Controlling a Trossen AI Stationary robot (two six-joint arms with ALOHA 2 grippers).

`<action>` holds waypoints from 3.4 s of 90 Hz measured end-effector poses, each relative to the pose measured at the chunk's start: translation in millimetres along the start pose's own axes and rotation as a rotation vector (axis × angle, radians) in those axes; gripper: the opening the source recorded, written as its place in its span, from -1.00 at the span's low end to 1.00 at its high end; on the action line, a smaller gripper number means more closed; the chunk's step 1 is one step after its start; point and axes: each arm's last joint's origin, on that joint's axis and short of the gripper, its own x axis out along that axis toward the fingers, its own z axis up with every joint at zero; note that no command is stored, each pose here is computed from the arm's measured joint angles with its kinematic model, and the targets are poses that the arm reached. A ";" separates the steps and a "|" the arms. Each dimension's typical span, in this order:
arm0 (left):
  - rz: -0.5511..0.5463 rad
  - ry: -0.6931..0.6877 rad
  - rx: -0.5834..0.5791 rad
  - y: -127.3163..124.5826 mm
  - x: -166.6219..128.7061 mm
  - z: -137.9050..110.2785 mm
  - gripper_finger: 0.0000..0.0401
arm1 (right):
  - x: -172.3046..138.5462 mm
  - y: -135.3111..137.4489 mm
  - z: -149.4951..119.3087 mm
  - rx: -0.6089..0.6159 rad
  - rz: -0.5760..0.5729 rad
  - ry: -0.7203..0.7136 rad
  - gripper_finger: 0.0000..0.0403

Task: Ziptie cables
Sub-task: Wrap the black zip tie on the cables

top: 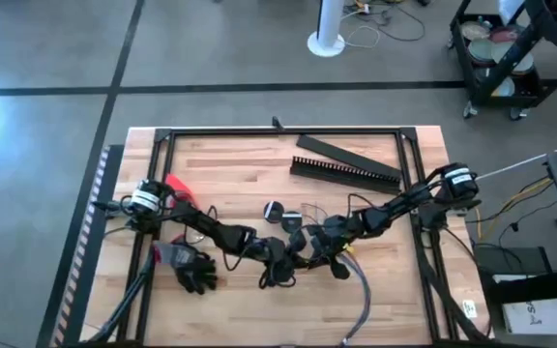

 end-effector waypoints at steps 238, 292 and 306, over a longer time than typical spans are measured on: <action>0.255 -0.158 -0.953 -7.5 -15.4 -16.8 -0.29 | 11.3 66.5 -16.2 -0.322 -0.734 -0.040 -1.00; 0.303 -0.327 -0.890 -6.7 -9.7 -13.5 -0.58 | 0.8 78.4 -25.4 -0.246 -0.768 -0.281 -1.00; 0.324 -0.416 -0.886 -15.9 3.1 -21.2 -0.62 | -0.1 81.9 -28.0 -0.251 -0.781 -0.292 -1.00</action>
